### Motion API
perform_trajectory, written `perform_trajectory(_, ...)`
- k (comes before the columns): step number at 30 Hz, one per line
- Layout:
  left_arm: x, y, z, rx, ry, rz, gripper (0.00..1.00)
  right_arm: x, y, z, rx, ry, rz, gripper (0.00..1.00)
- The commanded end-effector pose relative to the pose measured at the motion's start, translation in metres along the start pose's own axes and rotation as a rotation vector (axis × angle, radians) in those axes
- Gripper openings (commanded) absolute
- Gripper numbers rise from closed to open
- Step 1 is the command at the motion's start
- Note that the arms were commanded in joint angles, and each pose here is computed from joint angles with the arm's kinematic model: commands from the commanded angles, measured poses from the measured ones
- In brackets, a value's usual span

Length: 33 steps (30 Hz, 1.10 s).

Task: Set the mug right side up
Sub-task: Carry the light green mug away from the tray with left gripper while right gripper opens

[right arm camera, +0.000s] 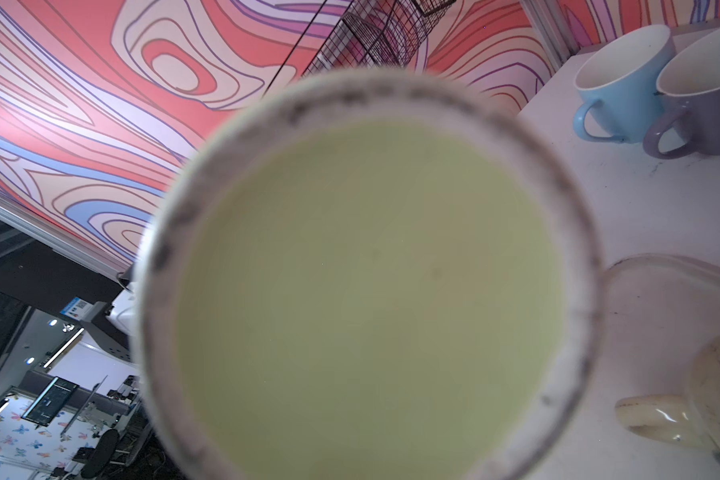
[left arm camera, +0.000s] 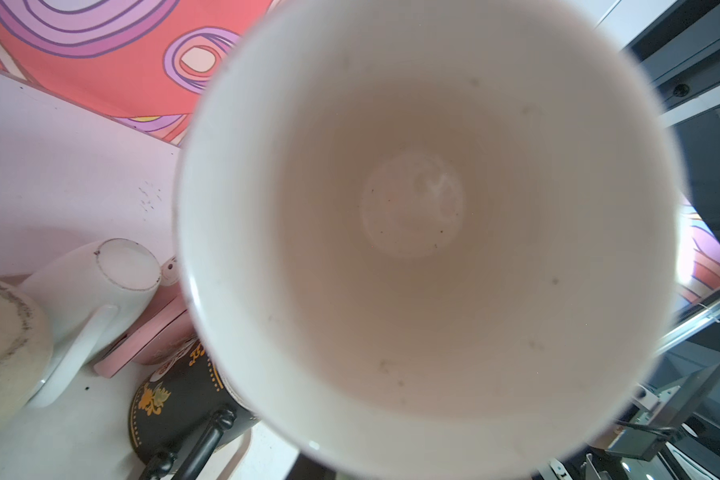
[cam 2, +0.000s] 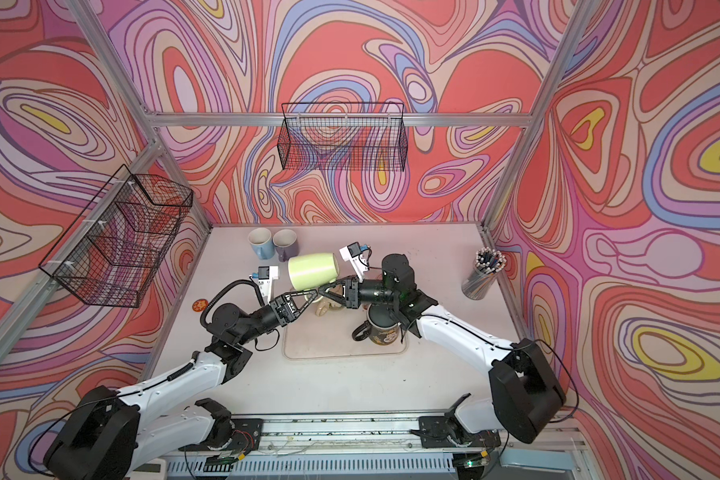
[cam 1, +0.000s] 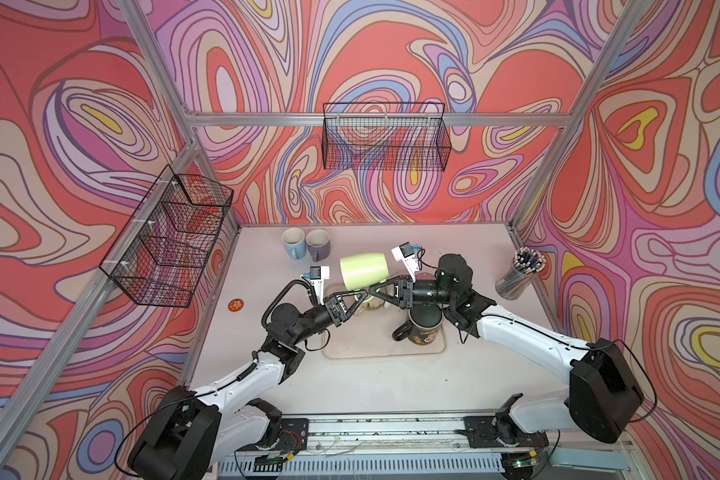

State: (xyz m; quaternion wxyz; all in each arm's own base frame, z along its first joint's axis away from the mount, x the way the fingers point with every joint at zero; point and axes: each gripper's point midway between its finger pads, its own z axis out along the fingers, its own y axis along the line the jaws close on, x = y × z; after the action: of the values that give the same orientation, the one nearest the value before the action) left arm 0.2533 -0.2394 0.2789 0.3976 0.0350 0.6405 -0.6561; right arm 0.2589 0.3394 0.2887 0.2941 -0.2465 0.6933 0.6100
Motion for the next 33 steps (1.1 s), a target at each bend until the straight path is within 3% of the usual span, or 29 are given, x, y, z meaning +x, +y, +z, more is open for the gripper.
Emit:
perform_trajectory(1,-0.015,-0.004,-0.007,-0.04,-0.088,0.067,0.0,0.019,-0.006,0.01,0.024,0.069,-0.013,0.34)
perform_trajectory(7,-0.015,0.01,-0.02,-0.144,-0.112,0.078,0.0,0.022,-0.016,0.008,0.082,0.068,-0.023,0.6)
perform_trajectory(13,-0.013,0.021,-0.026,-0.204,-0.116,0.075,0.0,0.023,-0.022,0.004,0.131,0.059,-0.036,0.68)
perform_trajectory(23,-0.007,0.047,-0.041,-0.401,-0.062,0.105,0.0,0.017,-0.019,-0.011,0.213,0.042,-0.107,0.71)
perform_trajectory(33,-0.024,0.051,-0.049,-0.631,0.041,0.239,0.0,0.015,-0.029,-0.028,0.339,0.002,-0.158,0.97)
